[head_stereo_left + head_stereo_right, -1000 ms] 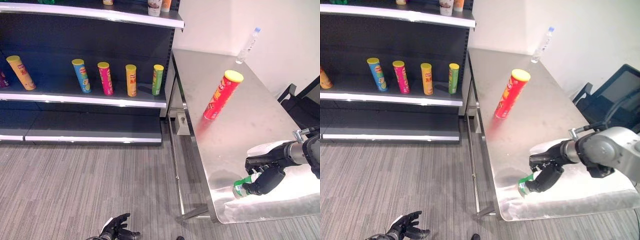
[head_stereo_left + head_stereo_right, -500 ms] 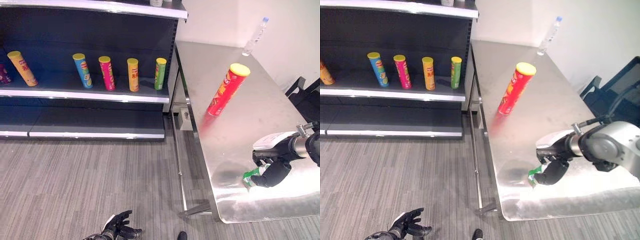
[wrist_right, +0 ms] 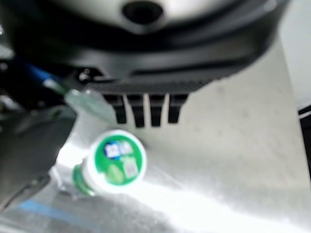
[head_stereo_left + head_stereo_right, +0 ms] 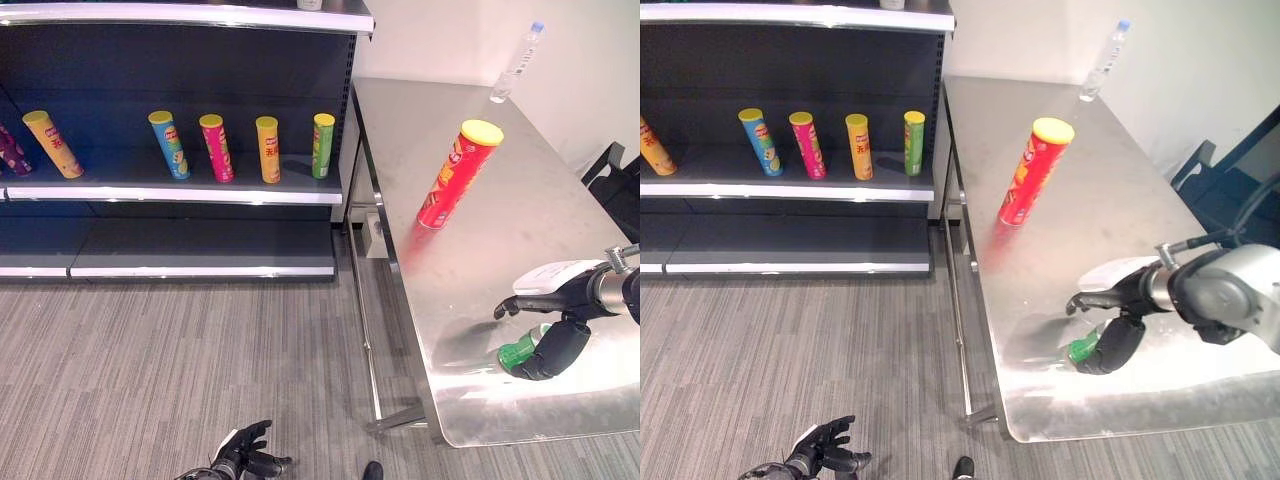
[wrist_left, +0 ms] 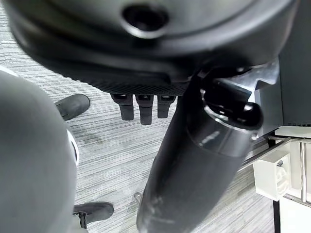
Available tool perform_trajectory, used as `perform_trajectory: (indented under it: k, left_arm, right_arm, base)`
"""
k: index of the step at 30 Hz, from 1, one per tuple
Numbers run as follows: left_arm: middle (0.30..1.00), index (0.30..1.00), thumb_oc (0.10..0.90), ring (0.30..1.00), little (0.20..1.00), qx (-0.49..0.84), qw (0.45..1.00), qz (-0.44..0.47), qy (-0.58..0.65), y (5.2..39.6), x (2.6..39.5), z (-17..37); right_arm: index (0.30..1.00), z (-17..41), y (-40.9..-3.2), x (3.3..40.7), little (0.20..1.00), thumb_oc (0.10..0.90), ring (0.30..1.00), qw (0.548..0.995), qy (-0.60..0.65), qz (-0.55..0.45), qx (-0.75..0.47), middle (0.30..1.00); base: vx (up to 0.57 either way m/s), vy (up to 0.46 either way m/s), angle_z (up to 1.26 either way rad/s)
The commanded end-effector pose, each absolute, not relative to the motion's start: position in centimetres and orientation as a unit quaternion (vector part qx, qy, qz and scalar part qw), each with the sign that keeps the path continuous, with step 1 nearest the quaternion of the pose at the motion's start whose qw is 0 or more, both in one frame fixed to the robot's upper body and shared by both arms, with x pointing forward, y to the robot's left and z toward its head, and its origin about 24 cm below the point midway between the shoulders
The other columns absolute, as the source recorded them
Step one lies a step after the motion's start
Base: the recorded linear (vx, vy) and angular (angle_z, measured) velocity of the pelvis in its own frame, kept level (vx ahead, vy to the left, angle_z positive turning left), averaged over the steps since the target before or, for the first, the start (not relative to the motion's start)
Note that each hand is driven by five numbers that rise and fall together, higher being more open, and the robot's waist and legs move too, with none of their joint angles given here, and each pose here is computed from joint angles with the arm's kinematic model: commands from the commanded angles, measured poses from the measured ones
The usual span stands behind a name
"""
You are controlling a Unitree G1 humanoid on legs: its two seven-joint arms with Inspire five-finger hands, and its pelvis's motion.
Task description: Put the goods on the table back onto the shelves and tidy them up.
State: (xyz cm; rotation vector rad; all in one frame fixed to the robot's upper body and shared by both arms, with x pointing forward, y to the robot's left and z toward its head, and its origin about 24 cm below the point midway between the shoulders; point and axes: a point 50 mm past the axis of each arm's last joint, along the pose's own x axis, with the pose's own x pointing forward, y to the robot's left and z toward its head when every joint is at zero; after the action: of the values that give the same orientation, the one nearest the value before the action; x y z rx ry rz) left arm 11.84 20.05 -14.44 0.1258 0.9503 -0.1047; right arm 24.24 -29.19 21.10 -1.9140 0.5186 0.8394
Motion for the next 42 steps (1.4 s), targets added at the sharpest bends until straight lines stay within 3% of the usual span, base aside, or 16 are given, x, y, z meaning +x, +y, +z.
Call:
perform_trajectory:
  k: [1,9,12,14,16,18,21,25,34,42]
  left_arm:
    - [0.9,0.9,0.8,0.9,0.9,0.024,0.92,-0.066,0.385,16.5,17.0,-12.9]
    - [0.9,0.9,0.8,0.9,0.9,0.016,0.92,-0.054,0.388,16.3,16.5,-13.0]
    - [0.9,0.9,0.8,0.9,0.9,0.029,0.922,-0.057,0.381,16.3,16.9,-12.9]
    - [0.9,0.9,0.8,0.9,0.9,0.071,0.921,-0.001,0.384,21.3,16.4,-12.4]
    - [0.9,0.9,0.8,0.9,0.9,0.067,0.921,0.016,0.383,22.0,16.1,-12.3]
    - [0.9,0.9,0.8,0.9,0.9,0.067,0.923,0.024,0.378,22.2,16.0,-12.2]
    - [0.9,0.9,0.8,0.9,0.9,0.071,0.923,0.028,0.377,22.5,15.8,-12.1]
    - [0.9,0.9,0.8,0.9,0.9,0.073,0.922,0.037,0.379,22.9,15.5,-12.2]
    - [0.9,0.9,0.8,0.9,0.9,0.065,0.921,0.039,0.383,22.6,15.4,-12.4]
    - [0.9,0.9,0.8,0.9,0.9,0.065,0.923,0.034,0.377,22.0,16.0,-12.3]
  right_arm:
    - [0.9,29.3,-30.6,26.0,0.9,0.8,0.9,0.515,0.137,0.166,-0.83,0.9]
    - [0.9,32.0,-29.7,24.7,0.9,0.8,0.9,0.549,0.03,0.105,-0.829,0.9]
    - [0.9,33.5,-30.6,22.3,0.9,0.8,0.9,0.585,-0.049,0.031,-0.809,0.9]
    - [0.9,31.1,-30.2,22.7,0.9,0.8,0.9,0.652,-0.149,-0.006,-0.743,0.9]
    - [0.9,30.9,-29.9,22.9,0.9,0.8,0.9,0.668,-0.179,-0.017,-0.722,0.9]
    - [0.9,31.1,-31.0,21.2,0.9,0.8,0.9,0.708,-0.257,-0.097,-0.651,0.9]
    - [0.9,29.9,-32.2,19.9,0.9,0.8,0.9,0.732,-0.286,-0.156,-0.598,0.9]
    - [0.9,25.7,-33.1,19.5,0.9,0.8,0.9,0.795,-0.272,-0.185,-0.509,0.9]
    - [0.9,16.7,-32.3,19.4,0.9,0.8,0.9,0.909,-0.153,-0.127,-0.365,0.9]
    - [0.9,14.1,-31.1,20.2,0.9,0.8,0.9,0.929,-0.123,-0.099,-0.335,0.9]
  base:
    - [0.0,0.0,0.0]
    - [0.0,0.0,0.0]
    - [0.0,0.0,0.0]
    - [0.01,0.0,-0.07]
    - [0.02,-0.002,-0.28]
    - [0.03,0.0,0.02]
    - [0.01,0.0,0.02]
    - [0.02,-0.003,-0.05]
    - [0.0,-0.002,-0.04]
    - [0.0,-0.002,-0.05]
